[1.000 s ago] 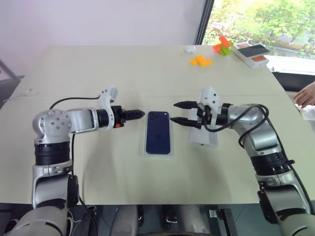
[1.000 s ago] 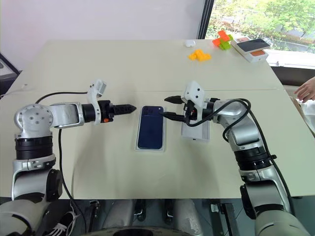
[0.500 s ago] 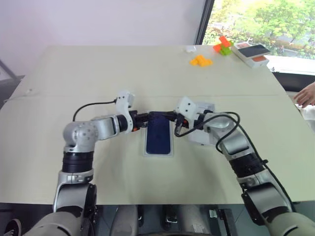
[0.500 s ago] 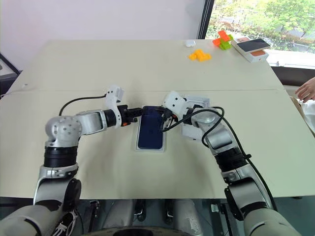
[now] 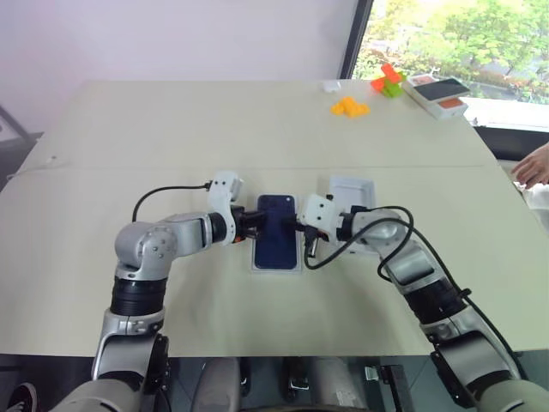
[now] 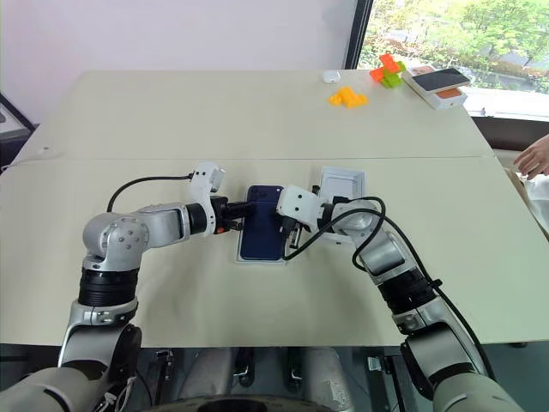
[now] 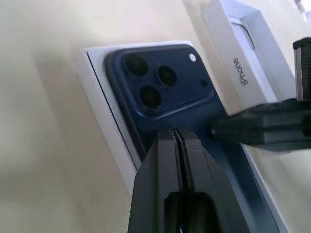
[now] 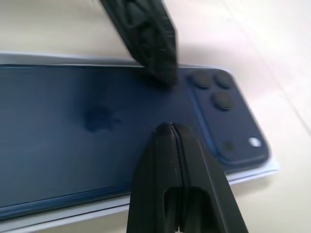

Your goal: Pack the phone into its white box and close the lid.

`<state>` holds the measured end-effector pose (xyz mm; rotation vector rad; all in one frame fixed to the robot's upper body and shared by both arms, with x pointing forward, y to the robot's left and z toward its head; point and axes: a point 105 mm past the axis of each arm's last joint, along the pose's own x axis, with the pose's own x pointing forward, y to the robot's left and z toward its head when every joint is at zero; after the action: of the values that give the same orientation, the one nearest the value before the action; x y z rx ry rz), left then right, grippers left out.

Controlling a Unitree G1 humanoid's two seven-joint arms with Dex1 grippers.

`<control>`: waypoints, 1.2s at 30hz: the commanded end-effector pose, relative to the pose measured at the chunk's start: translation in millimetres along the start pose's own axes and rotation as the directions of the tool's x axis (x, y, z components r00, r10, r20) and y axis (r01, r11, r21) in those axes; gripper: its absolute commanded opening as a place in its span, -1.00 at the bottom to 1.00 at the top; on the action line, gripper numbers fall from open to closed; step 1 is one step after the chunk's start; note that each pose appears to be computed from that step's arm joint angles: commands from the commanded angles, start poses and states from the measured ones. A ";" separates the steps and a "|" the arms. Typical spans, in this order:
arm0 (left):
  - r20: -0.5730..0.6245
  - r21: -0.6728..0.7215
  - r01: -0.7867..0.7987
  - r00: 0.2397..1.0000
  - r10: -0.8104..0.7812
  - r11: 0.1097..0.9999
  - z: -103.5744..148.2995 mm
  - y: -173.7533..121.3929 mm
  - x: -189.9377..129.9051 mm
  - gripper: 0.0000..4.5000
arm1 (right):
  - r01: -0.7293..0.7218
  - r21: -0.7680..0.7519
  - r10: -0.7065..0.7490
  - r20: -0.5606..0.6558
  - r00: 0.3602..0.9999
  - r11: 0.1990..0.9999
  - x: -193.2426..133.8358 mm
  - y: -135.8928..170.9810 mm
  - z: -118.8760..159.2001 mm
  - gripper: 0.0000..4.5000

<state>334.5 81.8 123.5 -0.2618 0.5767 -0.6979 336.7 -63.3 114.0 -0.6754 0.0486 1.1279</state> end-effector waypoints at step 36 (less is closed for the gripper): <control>0.174 0.151 -0.044 0.985 0.017 0.988 32.7 6.1 -27.6 -0.96 | 0.099 0.084 -0.108 0.105 0.989 0.992 -31.7 -45.1 36.4 -1.00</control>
<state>339.6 106.9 139.9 -0.1876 0.4405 -0.6502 350.9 -83.0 149.7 -0.5553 0.0411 1.0547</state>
